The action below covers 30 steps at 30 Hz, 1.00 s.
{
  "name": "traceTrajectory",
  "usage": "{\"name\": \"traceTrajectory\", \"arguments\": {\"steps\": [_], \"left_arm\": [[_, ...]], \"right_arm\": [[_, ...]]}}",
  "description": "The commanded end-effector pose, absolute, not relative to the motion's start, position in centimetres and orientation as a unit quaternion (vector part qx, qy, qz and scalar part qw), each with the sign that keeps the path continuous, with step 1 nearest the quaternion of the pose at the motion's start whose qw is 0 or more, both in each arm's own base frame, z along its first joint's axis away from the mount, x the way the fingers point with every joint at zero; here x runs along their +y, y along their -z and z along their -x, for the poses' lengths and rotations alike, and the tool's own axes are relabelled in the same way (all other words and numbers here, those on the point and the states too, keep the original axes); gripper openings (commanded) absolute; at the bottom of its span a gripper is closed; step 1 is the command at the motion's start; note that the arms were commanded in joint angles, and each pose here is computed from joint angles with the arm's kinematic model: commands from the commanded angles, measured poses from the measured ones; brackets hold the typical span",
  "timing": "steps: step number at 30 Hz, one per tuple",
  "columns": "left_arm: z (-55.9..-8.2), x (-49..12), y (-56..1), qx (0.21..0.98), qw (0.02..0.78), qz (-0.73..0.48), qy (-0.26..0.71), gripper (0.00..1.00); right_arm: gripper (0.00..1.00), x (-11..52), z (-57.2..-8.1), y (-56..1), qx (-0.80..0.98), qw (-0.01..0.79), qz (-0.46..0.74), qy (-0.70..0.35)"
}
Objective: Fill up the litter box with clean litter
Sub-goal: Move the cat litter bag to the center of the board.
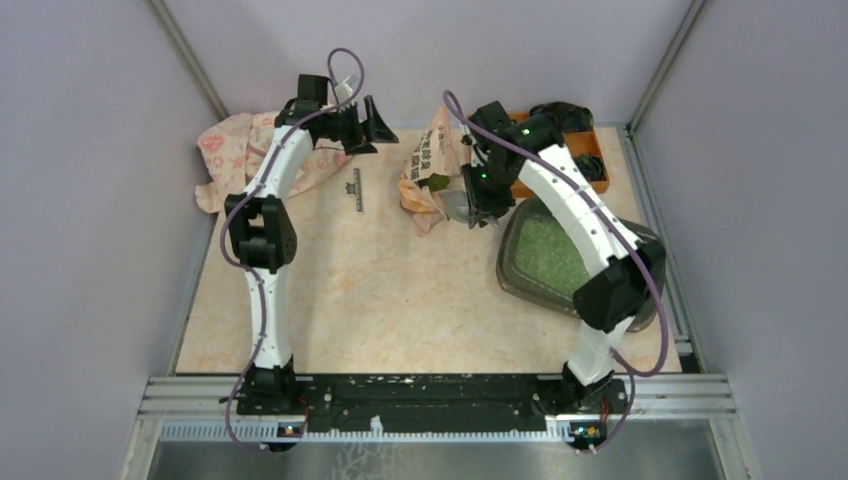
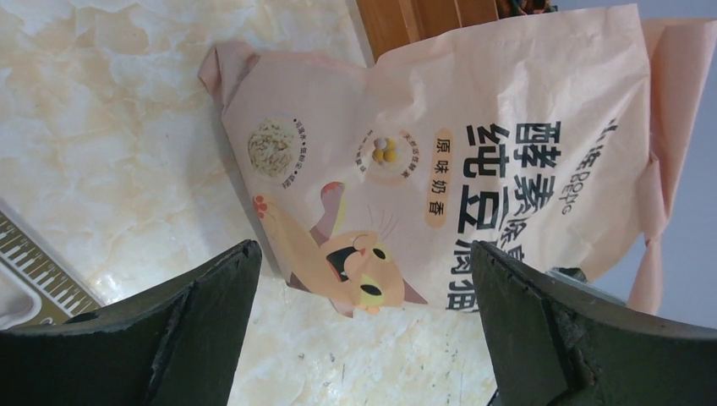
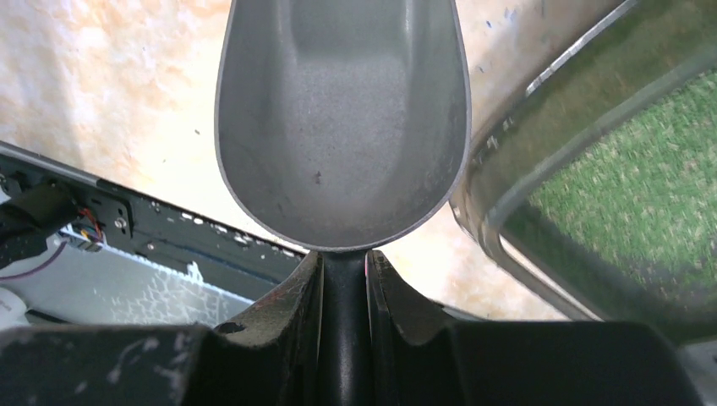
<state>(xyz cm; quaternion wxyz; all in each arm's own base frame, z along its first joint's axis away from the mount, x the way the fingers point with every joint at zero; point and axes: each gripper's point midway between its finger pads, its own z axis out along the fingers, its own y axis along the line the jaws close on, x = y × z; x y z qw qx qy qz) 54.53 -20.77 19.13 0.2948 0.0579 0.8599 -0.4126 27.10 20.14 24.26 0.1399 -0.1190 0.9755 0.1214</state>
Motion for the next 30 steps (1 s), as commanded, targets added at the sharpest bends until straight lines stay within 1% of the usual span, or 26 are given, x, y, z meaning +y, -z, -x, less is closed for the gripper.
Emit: {"name": "traceTrajectory", "arguments": {"steps": [1, 5, 9, 14, 17, 22, 27, 30], "left_arm": [[-55.4, -21.5, -17.7, 0.870, 0.299, -0.048, 0.390, 0.99], [-56.2, -21.7, -16.3, 0.867, 0.307, -0.025, 0.392, 0.98], [-56.4, -22.4, -15.7, 0.870, 0.310, -0.027, 0.383, 0.97], [-56.4, -23.7, -15.3, 0.871, 0.309, -0.034, 0.380, 0.97], [-56.5, -24.7, -15.0, 0.872, 0.308, -0.039, 0.378, 0.97], [-57.4, -25.3, -15.0, 0.870, 0.322, -0.037, 0.373, 0.97], [-59.1, -26.1, -16.5, 0.847, 0.366, -0.047, 0.383, 0.97], [-59.9, -26.8, -17.1, 0.836, 0.387, -0.054, 0.386, 0.97]], "right_arm": [[0.00, 23.6, -31.3, -24.0, 0.956, 0.180, 0.155, -0.171], [0.00, 25.1, -34.1, -22.9, 0.952, 0.185, 0.152, -0.189], [0.00, 25.3, -36.9, -22.7, 0.949, 0.200, 0.135, -0.203], [0.00, 25.8, -38.7, -22.5, 0.946, 0.203, 0.133, -0.217], [0.00, 26.4, -39.8, -20.6, 0.949, 0.182, 0.129, -0.223], [0.00, 27.4, -39.4, -16.8, 0.954, 0.126, 0.130, -0.239], [0.00, 27.5, -38.3, -14.0, 0.958, 0.068, 0.135, -0.245], [0.00, 27.8, -38.2, -13.1, 0.958, 0.052, 0.126, -0.251]]}}
